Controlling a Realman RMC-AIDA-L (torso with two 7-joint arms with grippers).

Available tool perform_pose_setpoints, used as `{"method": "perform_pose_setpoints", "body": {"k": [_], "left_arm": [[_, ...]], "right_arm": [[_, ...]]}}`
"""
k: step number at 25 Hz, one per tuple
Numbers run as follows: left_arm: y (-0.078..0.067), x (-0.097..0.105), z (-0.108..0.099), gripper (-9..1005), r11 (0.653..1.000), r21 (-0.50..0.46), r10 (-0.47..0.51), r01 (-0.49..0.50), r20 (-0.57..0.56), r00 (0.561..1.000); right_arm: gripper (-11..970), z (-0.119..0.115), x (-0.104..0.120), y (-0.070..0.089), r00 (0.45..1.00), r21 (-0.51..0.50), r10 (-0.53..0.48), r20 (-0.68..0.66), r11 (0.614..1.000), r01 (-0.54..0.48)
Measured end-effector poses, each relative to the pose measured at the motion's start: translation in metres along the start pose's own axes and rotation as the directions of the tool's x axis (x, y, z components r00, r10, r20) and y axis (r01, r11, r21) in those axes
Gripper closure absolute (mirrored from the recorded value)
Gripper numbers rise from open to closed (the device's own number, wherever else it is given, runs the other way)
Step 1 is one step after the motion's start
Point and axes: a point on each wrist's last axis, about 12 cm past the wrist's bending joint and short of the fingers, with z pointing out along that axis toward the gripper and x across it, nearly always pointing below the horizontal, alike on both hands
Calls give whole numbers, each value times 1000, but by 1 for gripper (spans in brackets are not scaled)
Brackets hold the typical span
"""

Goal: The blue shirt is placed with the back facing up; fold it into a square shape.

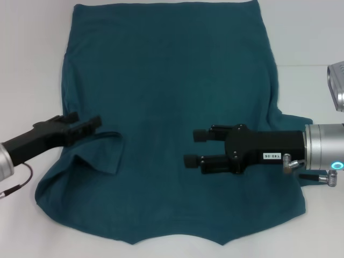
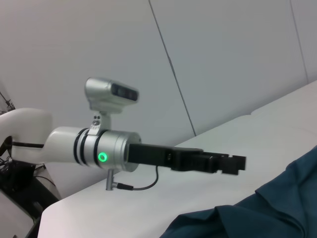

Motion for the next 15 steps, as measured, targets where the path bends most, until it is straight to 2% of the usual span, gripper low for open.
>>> {"method": "perform_pose_setpoints", "body": {"k": [2, 6, 10, 15], "left_arm": [[2, 3, -5, 179, 998, -9, 62, -62, -5, 998], [4, 11, -13, 181, 983, -25, 180, -180, -18, 984], [4, 21, -19, 182, 946, -30, 323, -324, -34, 946], [5, 29, -21, 184, 917, -43, 395, -397, -55, 917]], "right_arm": [[107, 0, 0, 0, 1000, 3, 1, 2, 1000, -1], [106, -1, 0, -1, 1000, 9, 2, 5, 1000, -2], [105, -1, -1, -1, 1000, 12, 9, 10, 1000, -10], [106, -3, -4, -2, 999, 19, 19, 40, 1000, -20]]}}
